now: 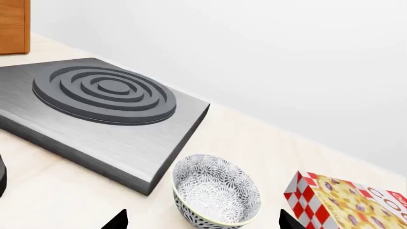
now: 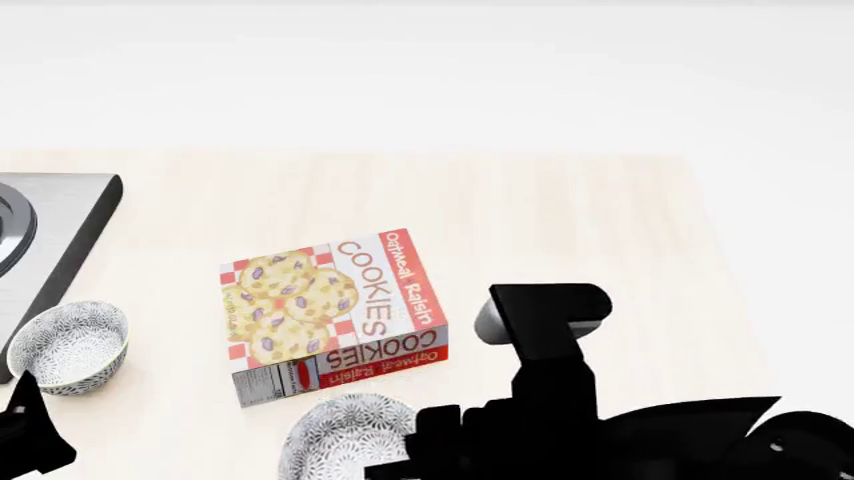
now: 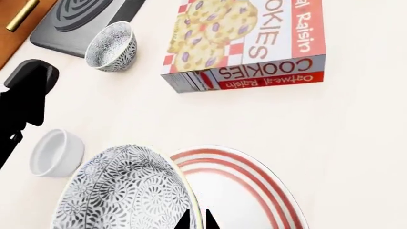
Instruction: Pick the akita bowl next to the plate and place it on the plate.
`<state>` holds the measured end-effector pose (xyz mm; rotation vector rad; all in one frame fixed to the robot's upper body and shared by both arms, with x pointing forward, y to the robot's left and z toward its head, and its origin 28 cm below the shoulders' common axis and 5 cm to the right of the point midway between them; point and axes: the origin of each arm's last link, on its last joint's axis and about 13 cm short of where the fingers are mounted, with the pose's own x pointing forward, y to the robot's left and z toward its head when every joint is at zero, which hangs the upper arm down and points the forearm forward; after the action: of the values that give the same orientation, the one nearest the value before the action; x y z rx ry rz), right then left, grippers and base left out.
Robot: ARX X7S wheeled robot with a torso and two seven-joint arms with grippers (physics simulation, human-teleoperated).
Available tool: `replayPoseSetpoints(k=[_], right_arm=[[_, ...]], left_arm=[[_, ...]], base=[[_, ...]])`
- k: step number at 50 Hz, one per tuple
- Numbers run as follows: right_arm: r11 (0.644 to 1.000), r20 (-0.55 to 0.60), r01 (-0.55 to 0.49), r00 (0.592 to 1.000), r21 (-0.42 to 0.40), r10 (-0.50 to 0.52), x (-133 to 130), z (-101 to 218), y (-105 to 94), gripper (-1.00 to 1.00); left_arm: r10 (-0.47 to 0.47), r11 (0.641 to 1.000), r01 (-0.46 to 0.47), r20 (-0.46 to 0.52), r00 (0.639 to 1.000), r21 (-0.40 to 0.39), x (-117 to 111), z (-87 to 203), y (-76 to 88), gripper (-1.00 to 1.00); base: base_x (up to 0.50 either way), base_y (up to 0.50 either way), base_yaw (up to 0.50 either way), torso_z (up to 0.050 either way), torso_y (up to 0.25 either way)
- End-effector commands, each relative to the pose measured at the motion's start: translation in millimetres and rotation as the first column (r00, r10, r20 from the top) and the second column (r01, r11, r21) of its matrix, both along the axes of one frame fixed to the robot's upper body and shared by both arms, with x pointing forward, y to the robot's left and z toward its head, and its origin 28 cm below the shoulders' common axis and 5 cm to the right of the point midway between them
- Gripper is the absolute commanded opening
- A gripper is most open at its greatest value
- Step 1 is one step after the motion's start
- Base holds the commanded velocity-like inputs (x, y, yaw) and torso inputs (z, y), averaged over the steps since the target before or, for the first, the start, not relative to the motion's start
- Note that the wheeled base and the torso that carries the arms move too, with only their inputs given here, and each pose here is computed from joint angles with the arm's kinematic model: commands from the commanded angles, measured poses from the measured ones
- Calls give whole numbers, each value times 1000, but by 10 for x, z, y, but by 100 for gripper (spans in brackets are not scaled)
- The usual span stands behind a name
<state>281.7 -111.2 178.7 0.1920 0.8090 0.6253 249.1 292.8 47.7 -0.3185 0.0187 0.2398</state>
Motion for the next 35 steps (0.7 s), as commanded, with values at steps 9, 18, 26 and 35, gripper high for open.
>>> replayPoseSetpoints(k=[9, 18, 26, 35], right_arm=[[998, -32, -54, 998, 15, 54, -28, -223, 75, -100], [998, -49, -68, 996, 4, 68, -48, -326, 86, -100], [997, -56, -82, 995, -13, 81, -81, -386, 90, -100], [997, -56, -78, 996, -27, 77, -70, -416, 80, -100]], left_arm=[[-1, 1000, 1, 0, 1000, 0, 0, -9, 5, 100], [-1, 1000, 1, 0, 1000, -2, -3, -1, 8, 100], [-1, 1000, 1, 0, 1000, -1, -9, 4, 6, 100], [-1, 1000, 1, 0, 1000, -2, -5, -1, 5, 100]], base=[[0, 0, 0, 0, 0], [0, 0, 0, 0, 0], [0, 0, 0, 0, 0], [0, 0, 0, 0, 1]])
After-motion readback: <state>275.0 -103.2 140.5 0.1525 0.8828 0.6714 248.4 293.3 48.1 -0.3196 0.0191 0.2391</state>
